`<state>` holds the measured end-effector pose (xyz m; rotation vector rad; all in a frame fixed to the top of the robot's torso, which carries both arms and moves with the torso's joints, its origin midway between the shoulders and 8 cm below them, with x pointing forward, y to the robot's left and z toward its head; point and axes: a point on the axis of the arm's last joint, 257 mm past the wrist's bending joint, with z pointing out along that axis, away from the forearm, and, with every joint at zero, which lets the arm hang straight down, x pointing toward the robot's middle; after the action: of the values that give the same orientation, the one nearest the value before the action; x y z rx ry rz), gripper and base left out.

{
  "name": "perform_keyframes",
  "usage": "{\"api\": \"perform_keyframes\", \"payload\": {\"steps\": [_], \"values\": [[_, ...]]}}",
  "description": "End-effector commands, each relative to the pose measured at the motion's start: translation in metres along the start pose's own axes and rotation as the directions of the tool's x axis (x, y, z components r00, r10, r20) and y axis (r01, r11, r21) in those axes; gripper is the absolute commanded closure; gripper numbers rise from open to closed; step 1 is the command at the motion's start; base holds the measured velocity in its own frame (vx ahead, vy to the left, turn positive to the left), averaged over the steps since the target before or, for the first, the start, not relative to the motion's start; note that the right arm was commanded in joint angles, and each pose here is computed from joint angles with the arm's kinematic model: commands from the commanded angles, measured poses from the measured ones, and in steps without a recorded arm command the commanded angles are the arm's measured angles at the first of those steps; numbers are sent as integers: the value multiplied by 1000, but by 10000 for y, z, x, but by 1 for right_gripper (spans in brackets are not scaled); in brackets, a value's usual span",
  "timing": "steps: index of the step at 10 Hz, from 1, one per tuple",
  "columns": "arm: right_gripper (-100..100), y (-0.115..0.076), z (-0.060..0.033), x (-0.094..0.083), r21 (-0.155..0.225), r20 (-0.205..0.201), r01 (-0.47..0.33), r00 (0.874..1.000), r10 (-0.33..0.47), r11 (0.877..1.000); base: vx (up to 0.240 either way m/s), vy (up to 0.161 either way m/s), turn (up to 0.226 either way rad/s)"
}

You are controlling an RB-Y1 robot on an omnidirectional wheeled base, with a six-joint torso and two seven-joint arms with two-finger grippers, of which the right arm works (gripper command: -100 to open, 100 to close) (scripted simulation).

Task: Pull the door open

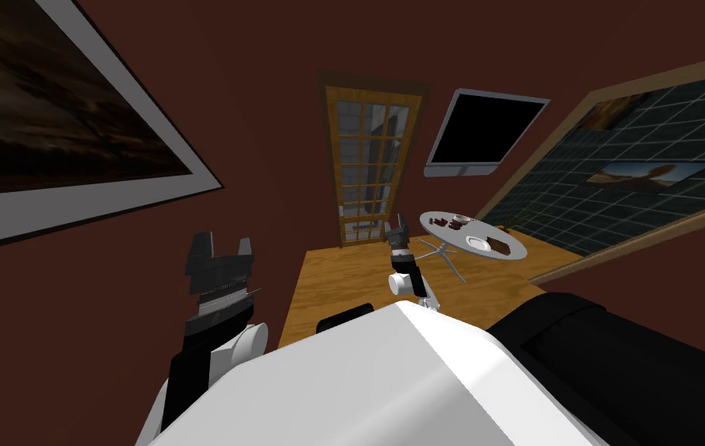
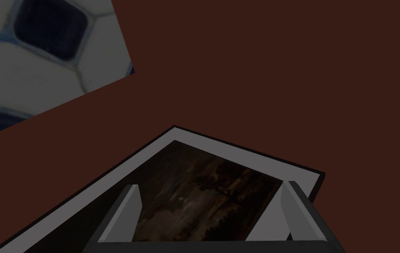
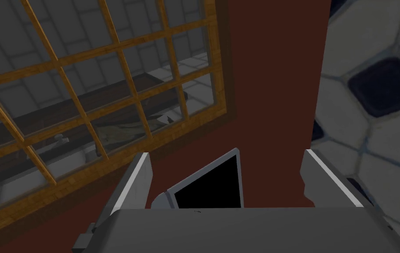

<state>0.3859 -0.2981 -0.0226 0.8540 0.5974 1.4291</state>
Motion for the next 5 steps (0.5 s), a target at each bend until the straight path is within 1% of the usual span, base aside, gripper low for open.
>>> {"api": "perform_keyframes", "payload": {"steps": [1, 5], "values": [[-100, -92, -14, -29, 11, 2, -33, 999, 33, 999, 90, -2, 59], [-100, -341, -48, -94, 42, 12, -114, 993, 114, 993, 90, -1, 62]]}}
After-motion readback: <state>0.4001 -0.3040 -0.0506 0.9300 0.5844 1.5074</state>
